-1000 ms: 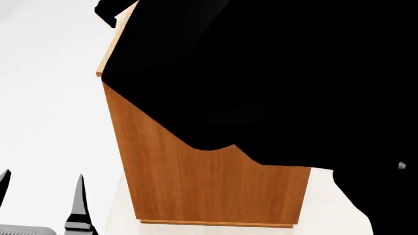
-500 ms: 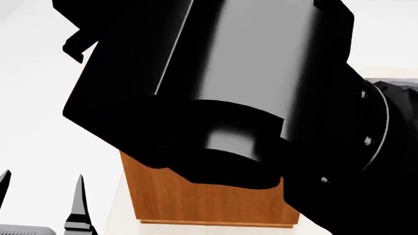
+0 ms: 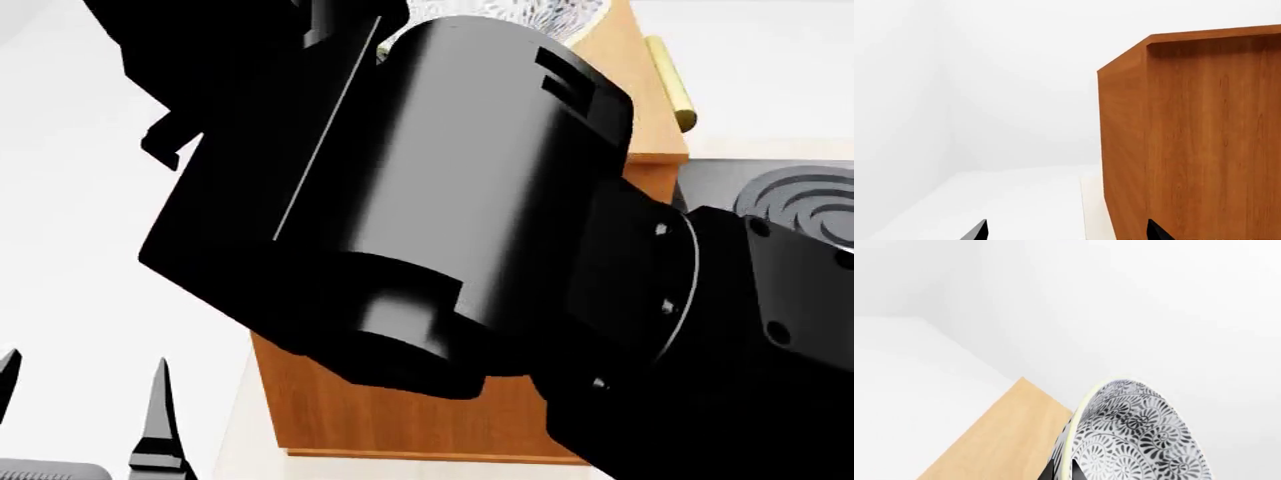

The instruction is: Put the bowl on the top of the cabinet.

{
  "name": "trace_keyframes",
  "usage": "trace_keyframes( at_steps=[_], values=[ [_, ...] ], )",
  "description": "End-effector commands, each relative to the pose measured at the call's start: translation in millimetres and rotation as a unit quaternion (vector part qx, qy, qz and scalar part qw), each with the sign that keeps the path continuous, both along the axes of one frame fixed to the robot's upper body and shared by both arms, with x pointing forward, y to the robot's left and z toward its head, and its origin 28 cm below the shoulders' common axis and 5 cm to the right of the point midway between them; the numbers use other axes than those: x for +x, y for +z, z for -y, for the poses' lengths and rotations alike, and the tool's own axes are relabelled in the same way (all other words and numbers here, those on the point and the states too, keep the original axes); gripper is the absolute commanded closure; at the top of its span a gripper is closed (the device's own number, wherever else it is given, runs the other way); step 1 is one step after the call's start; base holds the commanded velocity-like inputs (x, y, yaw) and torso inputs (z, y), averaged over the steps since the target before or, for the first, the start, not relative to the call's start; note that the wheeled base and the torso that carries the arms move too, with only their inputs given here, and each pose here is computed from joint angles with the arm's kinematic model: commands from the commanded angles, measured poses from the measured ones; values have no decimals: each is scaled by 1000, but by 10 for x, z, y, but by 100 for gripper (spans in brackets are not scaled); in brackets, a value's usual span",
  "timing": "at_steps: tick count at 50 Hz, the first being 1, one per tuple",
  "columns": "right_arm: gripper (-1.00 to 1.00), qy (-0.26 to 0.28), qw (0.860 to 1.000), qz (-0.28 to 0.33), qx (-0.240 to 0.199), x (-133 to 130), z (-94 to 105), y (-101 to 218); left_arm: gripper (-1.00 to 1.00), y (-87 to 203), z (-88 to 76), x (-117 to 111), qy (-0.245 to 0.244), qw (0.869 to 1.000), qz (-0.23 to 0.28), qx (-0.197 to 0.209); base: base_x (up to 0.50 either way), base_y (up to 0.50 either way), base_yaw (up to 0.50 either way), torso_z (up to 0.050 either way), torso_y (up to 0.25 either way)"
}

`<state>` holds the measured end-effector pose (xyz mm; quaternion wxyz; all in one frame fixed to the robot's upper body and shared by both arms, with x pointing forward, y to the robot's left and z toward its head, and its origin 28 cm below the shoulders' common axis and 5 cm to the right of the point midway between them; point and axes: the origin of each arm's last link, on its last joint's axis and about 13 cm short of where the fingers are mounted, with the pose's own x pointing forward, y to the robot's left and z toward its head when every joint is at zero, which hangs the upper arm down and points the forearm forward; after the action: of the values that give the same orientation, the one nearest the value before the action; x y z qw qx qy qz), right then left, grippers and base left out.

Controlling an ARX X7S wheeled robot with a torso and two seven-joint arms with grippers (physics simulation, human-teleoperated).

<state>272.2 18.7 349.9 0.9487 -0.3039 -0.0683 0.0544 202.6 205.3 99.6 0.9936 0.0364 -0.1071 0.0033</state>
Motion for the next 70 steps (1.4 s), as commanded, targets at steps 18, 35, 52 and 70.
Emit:
trace_keyframes(
  at_steps=[18, 35, 52, 70],
  values=[
    [100, -56, 998, -13, -9, 414, 70, -234, -100, -22, -9, 14, 2, 1000, -4, -2, 0, 0, 0, 0, 1],
    [100, -73, 997, -31, -3, 543, 122, -293, -100, -24, -9, 17, 1, 1000, -4, -3, 0, 0, 0, 0, 0],
    [100, -78, 996, -48, -6, 587, 137, -391, -100, -20, -8, 14, 0, 1000, -3, -3, 0, 0, 0, 0, 0],
    [-100, -65, 997, -38, -1, 473, 130, -304, -100, -42, -16, 17, 4, 1000, -6, -5, 0, 0, 0, 0, 0]
  ],
)
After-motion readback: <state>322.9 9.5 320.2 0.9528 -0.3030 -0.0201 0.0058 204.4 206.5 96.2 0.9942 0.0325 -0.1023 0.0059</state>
